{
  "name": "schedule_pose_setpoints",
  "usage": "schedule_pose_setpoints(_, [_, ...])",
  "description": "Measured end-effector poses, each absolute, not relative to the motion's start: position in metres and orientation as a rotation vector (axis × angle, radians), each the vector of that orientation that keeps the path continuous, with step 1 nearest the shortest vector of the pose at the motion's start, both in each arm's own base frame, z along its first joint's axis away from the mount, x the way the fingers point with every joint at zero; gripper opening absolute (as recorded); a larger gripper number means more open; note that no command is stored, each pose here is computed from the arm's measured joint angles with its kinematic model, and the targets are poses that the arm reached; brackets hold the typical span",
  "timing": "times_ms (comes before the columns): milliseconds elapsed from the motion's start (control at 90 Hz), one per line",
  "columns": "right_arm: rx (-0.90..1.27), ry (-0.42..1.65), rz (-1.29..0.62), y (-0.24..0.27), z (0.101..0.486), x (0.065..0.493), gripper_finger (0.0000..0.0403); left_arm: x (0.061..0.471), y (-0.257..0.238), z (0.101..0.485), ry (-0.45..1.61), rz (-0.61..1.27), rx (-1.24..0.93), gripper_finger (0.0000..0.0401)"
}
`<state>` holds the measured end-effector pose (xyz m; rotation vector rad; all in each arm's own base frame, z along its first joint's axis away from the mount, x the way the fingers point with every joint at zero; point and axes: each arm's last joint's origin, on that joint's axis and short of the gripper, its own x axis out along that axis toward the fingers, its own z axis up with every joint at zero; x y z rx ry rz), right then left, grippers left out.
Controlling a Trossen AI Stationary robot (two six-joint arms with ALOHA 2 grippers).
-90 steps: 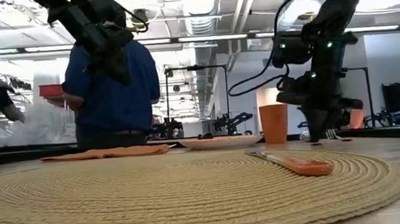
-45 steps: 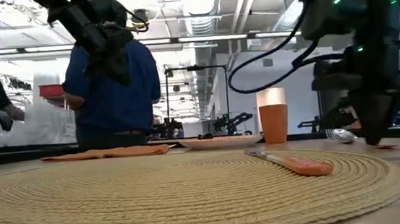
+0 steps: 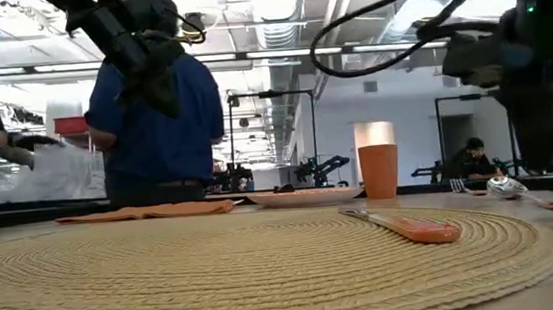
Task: Set table place
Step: Put the orange spoon on the brown placemat on the right of the orange knife
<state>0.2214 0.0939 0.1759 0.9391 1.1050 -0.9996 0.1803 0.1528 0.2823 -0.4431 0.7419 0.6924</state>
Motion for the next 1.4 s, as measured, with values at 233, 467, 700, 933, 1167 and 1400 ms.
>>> schedule_pose_setpoints(233, [0.958,1.087,-1.323,0.077,0.188,0.201,0.01,0.181,0.152,0.282,0.746,0.561,-0.419,0.0051])
schedule_pose_setpoints(467, [1.105,0.995,-1.402,0.054,0.163,0.208,0.0192,0.178,0.155,0.282,0.756,0.531,-0.371,0.0051])
schedule_pose_setpoints(700, [1.16,0.962,-1.437,0.023,0.143,0.209,0.0196,0.172,0.161,0.282,0.768,0.54,-0.333,0.0051])
schedule_pose_setpoints(933, [1.229,0.948,-1.387,0.005,0.133,0.212,0.0181,0.164,0.166,0.28,0.81,0.553,-0.328,0.0051])
schedule_pose_setpoints(1167, [1.228,1.026,-1.37,0.01,0.132,0.209,0.0122,0.16,0.169,0.279,0.818,0.565,-0.321,0.0051])
schedule_pose_setpoints(1400, [1.21,1.043,-1.359,0.018,0.131,0.207,0.0015,0.159,0.169,0.279,0.821,0.563,-0.311,0.0051])
